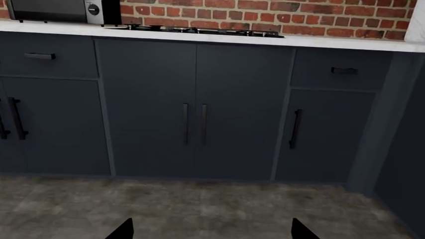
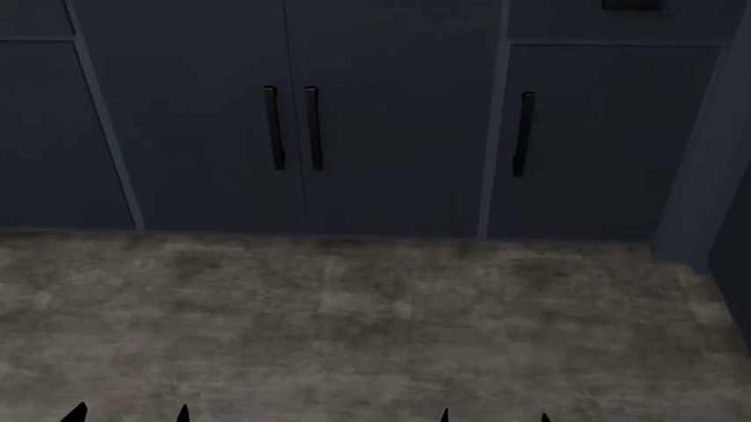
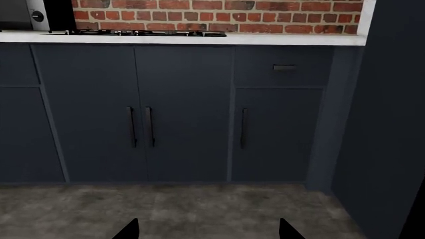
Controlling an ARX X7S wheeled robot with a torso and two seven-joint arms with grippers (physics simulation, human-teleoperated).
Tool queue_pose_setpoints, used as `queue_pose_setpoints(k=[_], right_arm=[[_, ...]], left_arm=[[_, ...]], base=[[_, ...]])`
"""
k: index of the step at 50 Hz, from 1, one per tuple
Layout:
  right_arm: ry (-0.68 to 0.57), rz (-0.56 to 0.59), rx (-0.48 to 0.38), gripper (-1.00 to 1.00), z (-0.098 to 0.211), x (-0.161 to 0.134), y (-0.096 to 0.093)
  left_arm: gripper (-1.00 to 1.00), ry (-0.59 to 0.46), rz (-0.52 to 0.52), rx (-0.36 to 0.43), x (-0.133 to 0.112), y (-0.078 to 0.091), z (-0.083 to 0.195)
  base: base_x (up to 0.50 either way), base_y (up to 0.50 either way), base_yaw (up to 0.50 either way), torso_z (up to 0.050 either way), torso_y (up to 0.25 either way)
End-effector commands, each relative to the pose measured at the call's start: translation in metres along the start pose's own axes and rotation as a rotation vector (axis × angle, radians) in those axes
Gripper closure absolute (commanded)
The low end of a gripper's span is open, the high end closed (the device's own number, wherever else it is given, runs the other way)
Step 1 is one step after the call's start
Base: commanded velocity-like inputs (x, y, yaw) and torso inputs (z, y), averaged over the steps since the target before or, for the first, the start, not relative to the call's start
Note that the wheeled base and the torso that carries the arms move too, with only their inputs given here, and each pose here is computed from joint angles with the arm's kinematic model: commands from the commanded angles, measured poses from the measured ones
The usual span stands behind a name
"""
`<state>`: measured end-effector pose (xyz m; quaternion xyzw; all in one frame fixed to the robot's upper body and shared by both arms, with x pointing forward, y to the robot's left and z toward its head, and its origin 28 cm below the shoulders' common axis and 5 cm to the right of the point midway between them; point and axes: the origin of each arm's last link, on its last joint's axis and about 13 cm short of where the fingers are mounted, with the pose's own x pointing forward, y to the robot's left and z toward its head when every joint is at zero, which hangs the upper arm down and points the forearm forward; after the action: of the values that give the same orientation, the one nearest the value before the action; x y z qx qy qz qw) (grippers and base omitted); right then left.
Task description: Navigate to the hood.
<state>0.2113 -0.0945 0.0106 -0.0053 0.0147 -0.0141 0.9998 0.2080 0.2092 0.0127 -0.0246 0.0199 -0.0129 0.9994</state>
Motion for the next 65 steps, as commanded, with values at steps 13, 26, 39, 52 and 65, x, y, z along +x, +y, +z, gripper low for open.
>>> queue_pose_setpoints(k=[13,26,39,52,65], right_arm=[[-0.01,0.007,0.002,-1.0,0.0018,0.0004,-0.0004],[-0.014,0.013,0.004,-1.0,0.002,0.0004,0.0],[-0.016,0.006,0.004,-1.0,0.0011,0.0015,0.0009],[-0.015,0.003,0.002,-1.0,0.0009,0.0017,0.0004],[-0.012,0.004,-0.001,-1.0,0.0018,0.0009,-0.0002]], left_arm=[[-1.0,-0.022,0.012,0.014,0.0014,-0.0015,0.0015],[-1.0,-0.022,0.011,0.016,0.0022,-0.0012,0.0007],[-1.0,-0.022,0.011,0.016,0.003,-0.0002,-0.0001],[-1.0,-0.024,0.01,0.017,0.0027,-0.0005,0.0002],[-1.0,-0.023,0.01,0.017,0.0017,-0.0013,0.0012]], base=[[0.0,0.5,0.0,0.0,0.0],[0.0,0.5,0.0,0.0,0.001],[0.0,0.49,0.0,0.0,0.0],[0.0,0.48,0.0,0.0,0.001],[0.0,0.48,0.0,0.0,0.0]])
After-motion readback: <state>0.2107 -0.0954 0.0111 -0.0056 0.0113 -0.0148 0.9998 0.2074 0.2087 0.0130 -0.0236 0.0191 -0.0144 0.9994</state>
